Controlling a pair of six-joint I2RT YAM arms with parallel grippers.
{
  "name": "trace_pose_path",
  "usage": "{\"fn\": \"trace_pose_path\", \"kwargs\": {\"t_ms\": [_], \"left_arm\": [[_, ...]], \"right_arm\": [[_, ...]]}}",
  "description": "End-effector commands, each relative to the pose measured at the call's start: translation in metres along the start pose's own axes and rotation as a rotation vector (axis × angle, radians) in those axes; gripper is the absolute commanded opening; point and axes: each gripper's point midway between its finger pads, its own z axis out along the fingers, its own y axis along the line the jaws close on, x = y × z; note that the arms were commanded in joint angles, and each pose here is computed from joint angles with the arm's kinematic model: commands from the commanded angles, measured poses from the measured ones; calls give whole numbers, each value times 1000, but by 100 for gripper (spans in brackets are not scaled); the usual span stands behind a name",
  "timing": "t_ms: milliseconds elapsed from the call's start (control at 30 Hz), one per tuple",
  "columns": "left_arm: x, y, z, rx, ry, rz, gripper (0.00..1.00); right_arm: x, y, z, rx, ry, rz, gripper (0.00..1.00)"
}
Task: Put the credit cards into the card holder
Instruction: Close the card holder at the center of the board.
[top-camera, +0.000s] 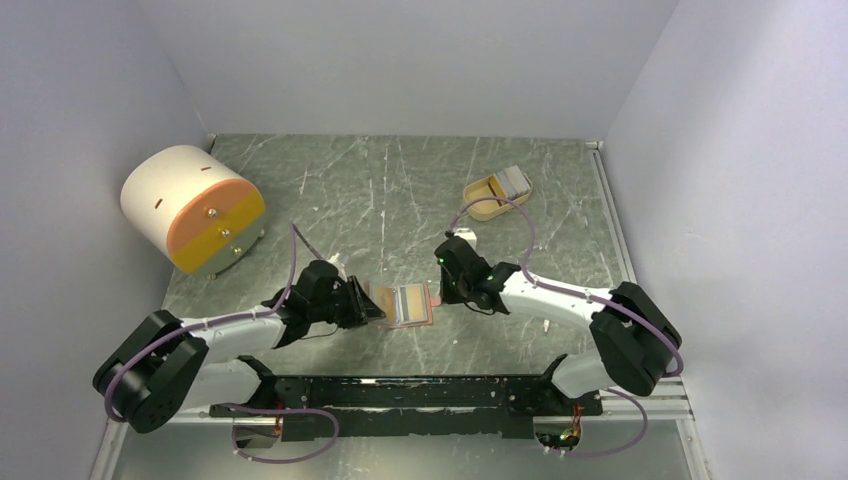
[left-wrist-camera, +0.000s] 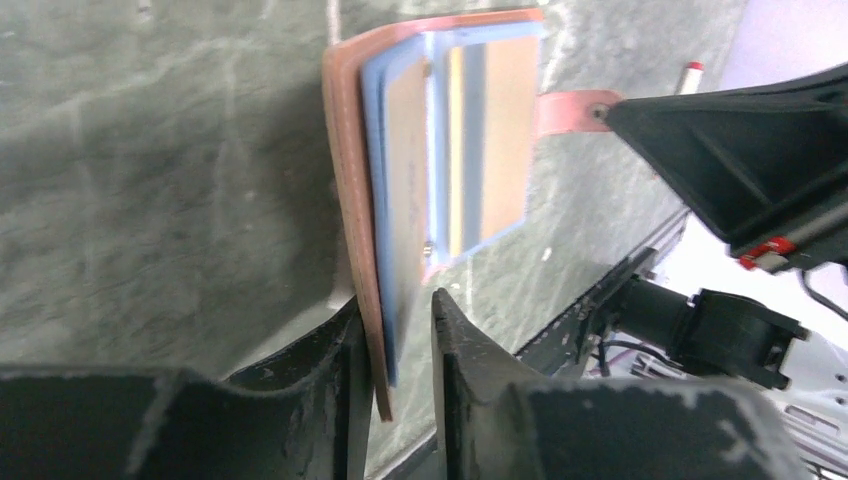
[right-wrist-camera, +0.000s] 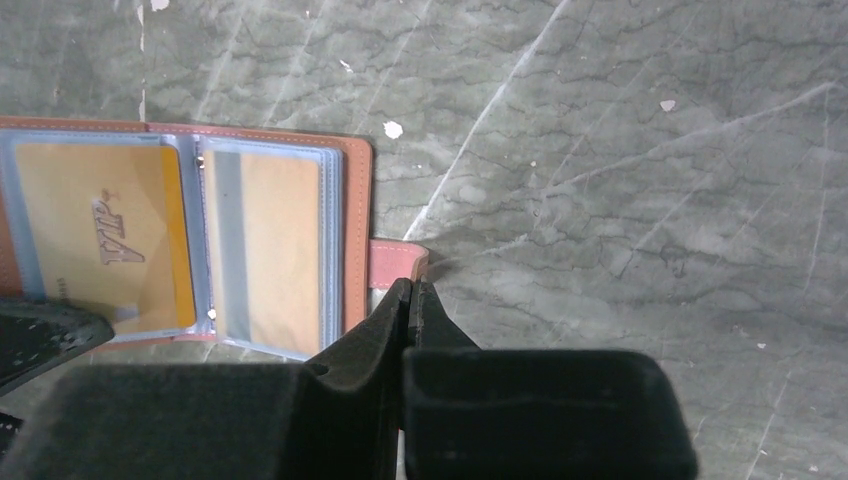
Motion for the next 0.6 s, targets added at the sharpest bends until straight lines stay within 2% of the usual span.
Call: {"fn": "trace_pose_path", "kwargs": {"t_ms": [0,133,233,300,567], "left_arm": [[-15,-50,-8,199,-29,107,33],[-19,-80,-7,304,-4,173,37],[-14,-101,-7,407,45,205,45],[-11,-107,-4,442,72,216,46],[-7,-90,15,377,106,197,35]], "right_arm": [[-2,0,-2,-14,-29,-1,0],[-2,0,-2,-17,-35,12,0],[-1,0,-2,-20,-37,18,0],[-1,-1,-2,-19,-42,23,0],[-1,0,-2,-32,-45,29,0]]}}
